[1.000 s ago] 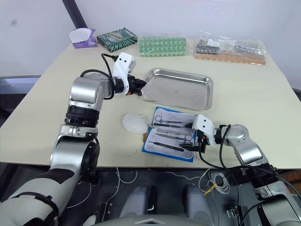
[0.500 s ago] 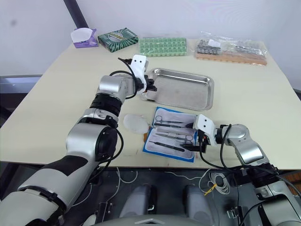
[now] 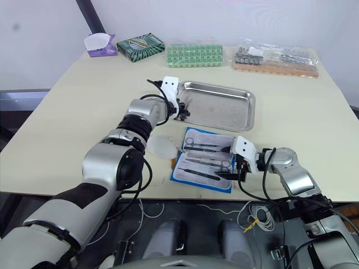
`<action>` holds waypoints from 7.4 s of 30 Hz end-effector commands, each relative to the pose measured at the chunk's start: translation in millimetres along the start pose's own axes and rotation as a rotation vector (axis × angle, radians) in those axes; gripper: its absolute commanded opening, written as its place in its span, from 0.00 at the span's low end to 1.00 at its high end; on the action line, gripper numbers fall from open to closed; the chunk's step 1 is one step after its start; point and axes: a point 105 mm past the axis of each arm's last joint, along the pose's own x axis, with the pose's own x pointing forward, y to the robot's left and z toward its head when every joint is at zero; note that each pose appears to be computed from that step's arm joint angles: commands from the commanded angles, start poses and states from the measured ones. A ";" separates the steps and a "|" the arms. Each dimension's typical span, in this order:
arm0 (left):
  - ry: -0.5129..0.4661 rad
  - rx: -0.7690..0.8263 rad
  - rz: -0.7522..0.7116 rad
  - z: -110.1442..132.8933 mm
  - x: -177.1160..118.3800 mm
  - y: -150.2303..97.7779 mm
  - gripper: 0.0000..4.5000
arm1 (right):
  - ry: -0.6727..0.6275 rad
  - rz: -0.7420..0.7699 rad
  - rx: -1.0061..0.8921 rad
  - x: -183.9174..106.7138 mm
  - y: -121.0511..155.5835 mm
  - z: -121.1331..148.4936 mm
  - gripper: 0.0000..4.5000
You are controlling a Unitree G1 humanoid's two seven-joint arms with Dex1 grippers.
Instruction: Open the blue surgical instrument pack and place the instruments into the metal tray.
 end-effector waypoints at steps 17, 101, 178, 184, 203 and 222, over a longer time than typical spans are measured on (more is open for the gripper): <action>-0.255 0.046 -0.271 54.6 -45.2 -25.9 0.29 | 0.112 -0.013 0.127 -5.4 6.9 -39.8 1.00; 0.026 1.011 -1.013 -64.5 -55.6 -60.2 0.41 | -0.076 -0.075 0.097 -11.0 15.8 -9.3 1.00; 0.280 1.363 -0.854 -20.2 -75.8 -70.1 0.02 | 0.138 -0.047 0.146 22.5 22.1 -37.4 1.00; 0.301 1.373 -0.829 -16.2 -76.9 -67.9 0.02 | 0.140 -0.044 0.147 24.6 21.3 -36.5 1.00; 0.344 1.367 -0.778 -11.1 -85.8 -46.2 0.02 | 0.148 -0.035 0.153 26.4 21.4 -37.4 1.00; 0.333 1.164 -0.724 -26.1 -117.0 9.2 0.02 | 0.160 -0.017 0.149 20.0 20.6 -40.0 1.00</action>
